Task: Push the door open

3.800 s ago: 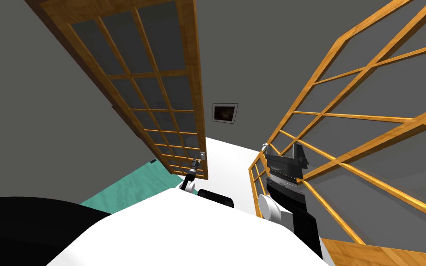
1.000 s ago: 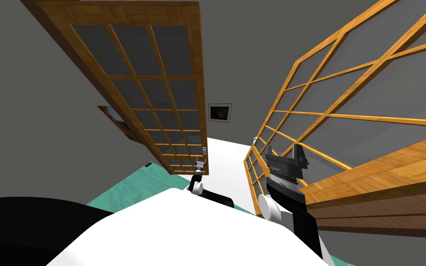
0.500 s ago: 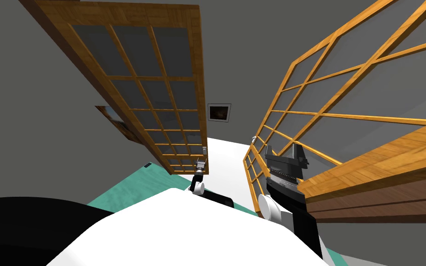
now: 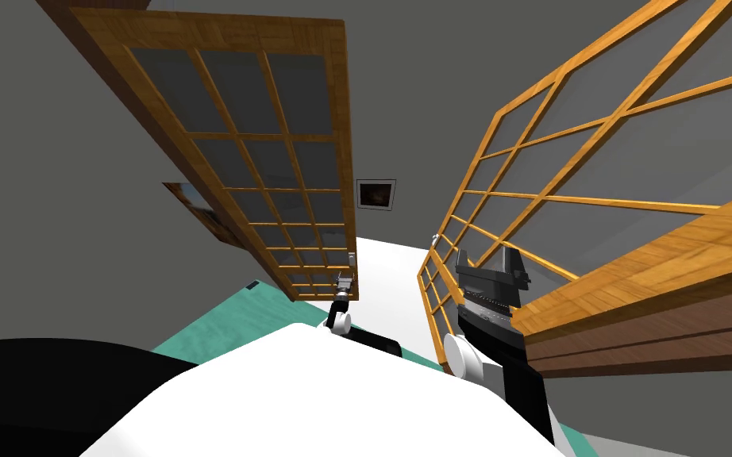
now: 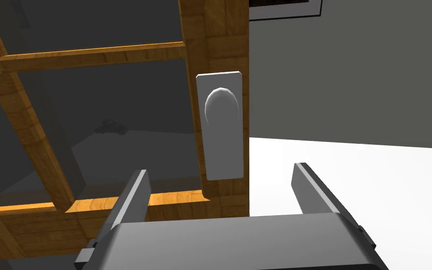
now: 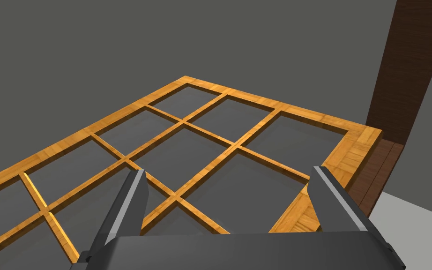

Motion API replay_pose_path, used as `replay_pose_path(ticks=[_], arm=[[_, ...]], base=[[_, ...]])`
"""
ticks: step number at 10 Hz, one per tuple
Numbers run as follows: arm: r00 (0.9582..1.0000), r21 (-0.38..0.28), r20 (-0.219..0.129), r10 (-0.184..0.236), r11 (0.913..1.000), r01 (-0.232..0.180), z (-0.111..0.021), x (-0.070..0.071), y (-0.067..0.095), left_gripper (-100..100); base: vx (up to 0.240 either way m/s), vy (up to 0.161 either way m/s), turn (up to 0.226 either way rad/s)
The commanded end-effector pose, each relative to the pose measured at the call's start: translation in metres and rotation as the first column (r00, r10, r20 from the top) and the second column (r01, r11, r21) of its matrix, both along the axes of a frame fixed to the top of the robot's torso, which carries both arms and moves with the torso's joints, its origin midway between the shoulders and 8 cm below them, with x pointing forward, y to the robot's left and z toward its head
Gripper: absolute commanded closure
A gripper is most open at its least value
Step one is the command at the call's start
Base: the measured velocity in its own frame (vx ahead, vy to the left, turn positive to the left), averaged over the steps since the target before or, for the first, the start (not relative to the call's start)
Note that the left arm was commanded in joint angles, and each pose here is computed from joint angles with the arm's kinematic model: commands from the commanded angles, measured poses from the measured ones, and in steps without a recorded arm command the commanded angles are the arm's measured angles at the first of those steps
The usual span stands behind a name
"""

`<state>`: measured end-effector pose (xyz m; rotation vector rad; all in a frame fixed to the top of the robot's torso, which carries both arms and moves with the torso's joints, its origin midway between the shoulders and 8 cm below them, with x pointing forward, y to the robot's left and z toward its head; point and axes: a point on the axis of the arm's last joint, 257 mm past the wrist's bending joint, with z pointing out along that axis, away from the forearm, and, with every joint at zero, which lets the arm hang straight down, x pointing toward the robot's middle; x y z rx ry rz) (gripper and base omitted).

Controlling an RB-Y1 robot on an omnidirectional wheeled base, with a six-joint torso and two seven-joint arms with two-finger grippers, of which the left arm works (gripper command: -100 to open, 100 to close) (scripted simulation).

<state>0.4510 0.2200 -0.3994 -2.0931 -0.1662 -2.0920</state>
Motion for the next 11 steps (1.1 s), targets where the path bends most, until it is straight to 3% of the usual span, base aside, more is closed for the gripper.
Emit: replay_pose_path(ticks=[1, 4, 6, 8, 9, 10, 11], arm=[[1.0, 0.022, 0.003, 0.005, 0.9997, -0.005, 0.002, 0.0, 0.015, -100], [0.9999, 0.036, 0.005, 0.013, 0.9993, -0.013, 0.003, 0.001, 0.027, -100], [0.9999, 0.024, 0.005, 0.016, 0.9996, -0.016, 0.003, 0.001, 0.025, -100], [0.9998, -0.015, 0.004, 0.018, 0.9997, -0.018, 0.002, 0.001, 0.009, -100], [0.9998, -0.002, 0.004, 0.018, 0.9998, -0.018, 0.001, 0.001, 0.013, -100], [0.9998, -0.002, 0.004, 0.018, 0.9998, -0.018, 0.001, 0.001, 0.013, 100], [0.9998, -0.002, 0.004, 0.018, 0.9998, -0.018, 0.001, 0.001, 0.013, 100]], base=[[0.15, 0.005, -0.024], [0.188, 0.023, -0.021], [0.203, 0.041, -0.017], [0.194, 0.047, -0.027], [0.081, 0.008, 0.01], [-0.02, -0.003, -0.006], [-0.029, -0.01, -0.029]])
